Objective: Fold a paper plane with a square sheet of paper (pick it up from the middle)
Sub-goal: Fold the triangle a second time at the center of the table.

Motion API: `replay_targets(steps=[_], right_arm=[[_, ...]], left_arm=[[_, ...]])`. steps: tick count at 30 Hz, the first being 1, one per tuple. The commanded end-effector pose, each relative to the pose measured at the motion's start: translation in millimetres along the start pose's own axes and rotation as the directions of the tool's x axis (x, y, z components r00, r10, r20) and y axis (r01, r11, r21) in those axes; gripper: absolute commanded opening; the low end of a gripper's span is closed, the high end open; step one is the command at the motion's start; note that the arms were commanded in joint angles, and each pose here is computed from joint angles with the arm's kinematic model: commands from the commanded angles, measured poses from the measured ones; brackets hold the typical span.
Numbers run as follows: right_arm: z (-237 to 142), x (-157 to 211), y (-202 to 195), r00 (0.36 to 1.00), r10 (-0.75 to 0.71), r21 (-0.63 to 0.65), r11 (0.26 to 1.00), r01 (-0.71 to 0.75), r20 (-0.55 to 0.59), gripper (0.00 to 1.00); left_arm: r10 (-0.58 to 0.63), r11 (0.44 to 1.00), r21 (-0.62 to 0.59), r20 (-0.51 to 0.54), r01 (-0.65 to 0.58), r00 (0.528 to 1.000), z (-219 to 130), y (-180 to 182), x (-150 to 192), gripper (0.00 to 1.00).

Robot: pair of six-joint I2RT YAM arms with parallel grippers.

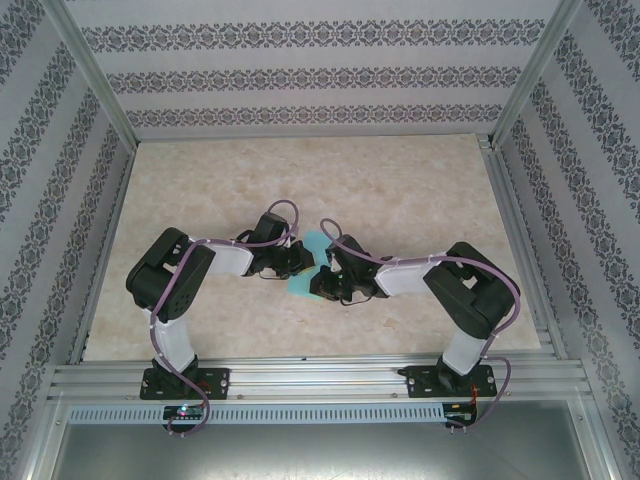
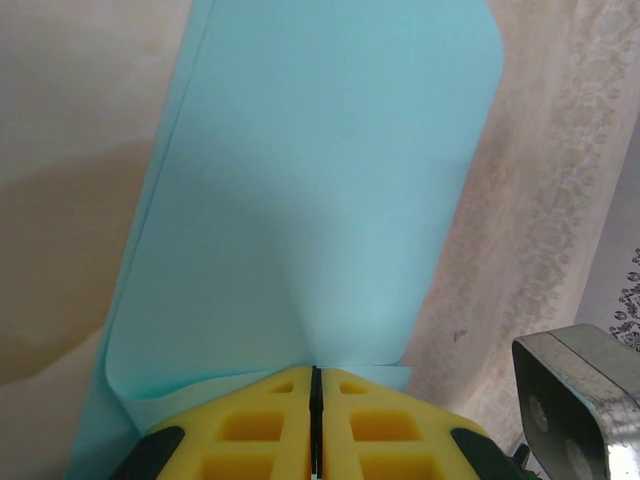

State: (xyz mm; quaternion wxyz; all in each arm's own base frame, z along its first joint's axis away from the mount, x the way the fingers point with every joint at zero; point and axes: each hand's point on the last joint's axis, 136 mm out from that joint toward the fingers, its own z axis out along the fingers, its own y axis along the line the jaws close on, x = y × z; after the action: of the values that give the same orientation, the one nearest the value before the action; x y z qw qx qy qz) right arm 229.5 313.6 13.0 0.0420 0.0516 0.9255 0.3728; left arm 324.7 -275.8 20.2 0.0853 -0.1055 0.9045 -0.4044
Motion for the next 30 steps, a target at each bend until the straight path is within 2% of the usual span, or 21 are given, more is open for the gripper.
replay_targets(steps=[1, 9, 14, 19, 24, 30], right_arm=[[4, 27, -46, 0.994, 0.097, 0.102, 0.991, -0.092, -0.054, 0.11], [4, 27, -53, 0.995, 0.09, 0.12, 0.989, -0.083, -0.05, 0.08], [6, 26, -53, 0.995, 0.082, 0.124, 0.989, -0.075, -0.056, 0.06], [7, 27, -54, 0.995, 0.081, 0.13, 0.989, -0.072, -0.066, 0.06], [6, 28, -57, 0.995, 0.076, 0.146, 0.987, -0.066, -0.068, 0.03], [6, 30, -64, 0.994, 0.077, 0.175, 0.983, -0.063, -0.078, 0.01]], left_arm=[[-0.022, 0.997, -0.074, -0.03, 0.02, 0.999, 3, 26, 13, 0.14], [0.071, 0.997, 0.024, -0.042, -0.07, 0.997, -10, -13, 11, 0.23], [0.093, 0.995, 0.025, -0.037, -0.092, 0.995, -14, -22, 14, 0.24], [0.092, 0.996, 0.012, -0.046, -0.092, 0.995, -6, -15, 15, 0.25], [0.059, 0.993, -0.101, -0.001, -0.059, 0.998, -1, 17, 7, 0.2], [0.004, 0.992, -0.127, 0.03, -0.001, 1.0, -5, 40, -5, 0.19]])
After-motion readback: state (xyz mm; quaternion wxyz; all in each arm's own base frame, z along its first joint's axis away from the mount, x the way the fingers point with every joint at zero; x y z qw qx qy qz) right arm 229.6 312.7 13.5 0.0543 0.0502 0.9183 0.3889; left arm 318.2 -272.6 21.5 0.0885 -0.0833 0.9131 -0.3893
